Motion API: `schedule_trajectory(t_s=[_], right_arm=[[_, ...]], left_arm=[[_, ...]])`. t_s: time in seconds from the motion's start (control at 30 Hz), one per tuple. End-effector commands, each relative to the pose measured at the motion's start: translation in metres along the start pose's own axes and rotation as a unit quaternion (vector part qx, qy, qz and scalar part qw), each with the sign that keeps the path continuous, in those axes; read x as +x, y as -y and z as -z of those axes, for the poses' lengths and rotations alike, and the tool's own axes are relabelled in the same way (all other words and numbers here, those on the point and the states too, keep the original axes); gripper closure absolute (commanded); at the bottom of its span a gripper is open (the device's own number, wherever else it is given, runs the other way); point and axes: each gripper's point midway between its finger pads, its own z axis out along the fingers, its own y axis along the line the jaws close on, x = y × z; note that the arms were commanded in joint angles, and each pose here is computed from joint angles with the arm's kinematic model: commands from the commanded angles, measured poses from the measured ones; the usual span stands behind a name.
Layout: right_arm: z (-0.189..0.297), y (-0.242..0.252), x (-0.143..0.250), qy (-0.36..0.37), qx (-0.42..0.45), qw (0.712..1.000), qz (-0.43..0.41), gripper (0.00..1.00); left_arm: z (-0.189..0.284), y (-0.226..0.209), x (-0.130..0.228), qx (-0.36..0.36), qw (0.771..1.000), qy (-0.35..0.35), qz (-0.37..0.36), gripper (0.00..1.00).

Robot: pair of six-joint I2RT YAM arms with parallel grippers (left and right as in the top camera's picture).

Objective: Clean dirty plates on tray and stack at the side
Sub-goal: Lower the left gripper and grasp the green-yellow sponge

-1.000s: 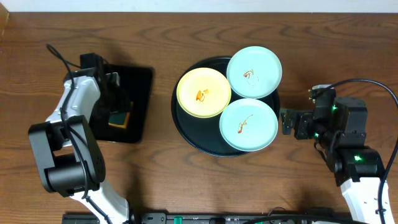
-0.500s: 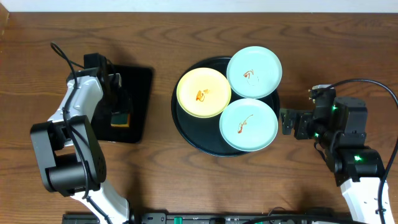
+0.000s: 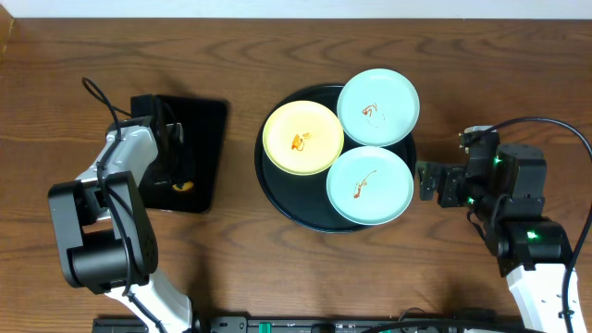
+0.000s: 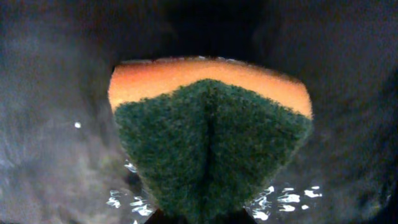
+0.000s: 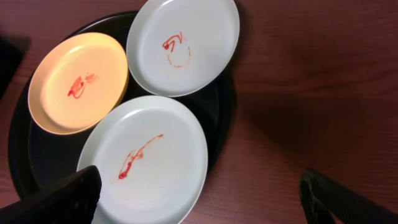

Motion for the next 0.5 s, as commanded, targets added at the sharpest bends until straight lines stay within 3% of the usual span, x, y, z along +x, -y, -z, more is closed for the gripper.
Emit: schedule_trajectory(t_s=[0.0, 0.17, 0.2, 0.27, 0.3, 0.47], right_arm=[[0.005, 0.000, -0.009, 0.011, 0.000, 1.000, 0.006, 0.01], [0.005, 0.000, -0.009, 0.011, 0.000, 1.000, 0.006, 0.01], [0.005, 0.000, -0.008, 0.010, 0.000, 1.000, 0.006, 0.01], [0.005, 0.000, -0.008, 0.010, 0.000, 1.000, 0.005, 0.01], [0.005, 0.000, -0.008, 0.010, 0.000, 1.000, 0.005, 0.01], [0.005, 0.000, -0.008, 0.010, 0.000, 1.000, 0.005, 0.01]], left_arm=[[-0.012, 0.000, 0.014, 0.001, 1.000, -0.025, 0.005, 0.92], [-0.003, 0.000, 0.005, 0.001, 1.000, -0.009, 0.004, 0.92], [0.001, 0.000, 0.003, 0.001, 1.000, -0.005, 0.004, 0.79], [0.009, 0.000, -0.002, 0.001, 1.000, 0.004, 0.003, 0.21], [0.013, 0.001, -0.005, 0.001, 1.000, 0.011, 0.003, 0.17], [0.034, 0.001, -0.012, 0.001, 0.999, 0.042, 0.002, 0.16]])
